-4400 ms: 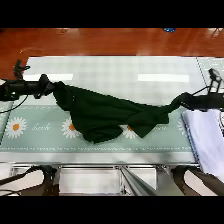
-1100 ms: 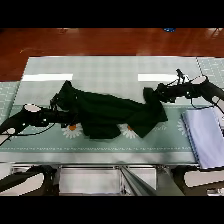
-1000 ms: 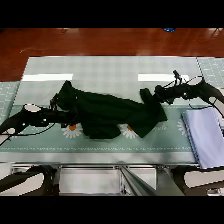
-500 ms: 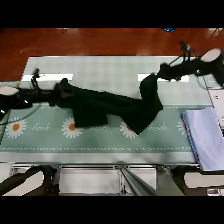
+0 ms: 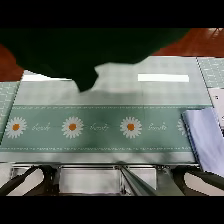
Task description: Fold the shirts.
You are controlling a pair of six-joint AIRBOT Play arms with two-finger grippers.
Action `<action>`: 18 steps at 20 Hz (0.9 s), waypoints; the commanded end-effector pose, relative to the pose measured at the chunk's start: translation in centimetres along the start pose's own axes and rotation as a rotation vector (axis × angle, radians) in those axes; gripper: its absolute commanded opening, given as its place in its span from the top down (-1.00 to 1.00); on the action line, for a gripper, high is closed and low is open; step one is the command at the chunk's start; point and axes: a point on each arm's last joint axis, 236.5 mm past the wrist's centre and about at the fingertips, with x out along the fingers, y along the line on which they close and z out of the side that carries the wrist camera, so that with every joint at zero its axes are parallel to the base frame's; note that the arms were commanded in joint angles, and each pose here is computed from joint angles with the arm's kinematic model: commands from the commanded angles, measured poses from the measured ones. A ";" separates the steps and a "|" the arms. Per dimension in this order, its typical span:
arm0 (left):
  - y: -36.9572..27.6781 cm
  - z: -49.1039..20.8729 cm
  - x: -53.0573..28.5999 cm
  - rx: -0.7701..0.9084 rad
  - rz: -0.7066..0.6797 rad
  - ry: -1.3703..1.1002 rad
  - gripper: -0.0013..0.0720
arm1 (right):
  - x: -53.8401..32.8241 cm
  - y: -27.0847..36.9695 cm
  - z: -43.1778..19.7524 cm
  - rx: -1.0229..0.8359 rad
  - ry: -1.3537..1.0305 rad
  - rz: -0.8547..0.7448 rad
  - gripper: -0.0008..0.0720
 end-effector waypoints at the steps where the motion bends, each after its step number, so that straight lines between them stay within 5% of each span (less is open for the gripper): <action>1: -9.3 4.5 -5.2 0.253 -0.024 -0.111 0.92 | -10.4 2.4 4.7 -0.141 -0.177 -0.119 0.92; 7: -10.9 2.4 -12.3 0.539 0.376 -0.109 0.92 | -18.2 3.9 -1.2 -0.176 -0.088 -0.195 0.92; 10: -10.7 0.4 -14.0 0.547 0.446 -0.095 0.92 | -17.6 3.2 -6.6 -0.118 0.028 -0.194 0.92; 13: -6.6 -3.6 -12.8 0.434 0.428 0.035 0.92 | -15.1 2.0 -12.7 -0.033 0.170 -0.173 0.92; 18: 8.9 -14.1 -7.8 0.066 0.479 0.364 0.92 | -7.2 -1.4 -20.0 0.072 0.360 -0.133 0.92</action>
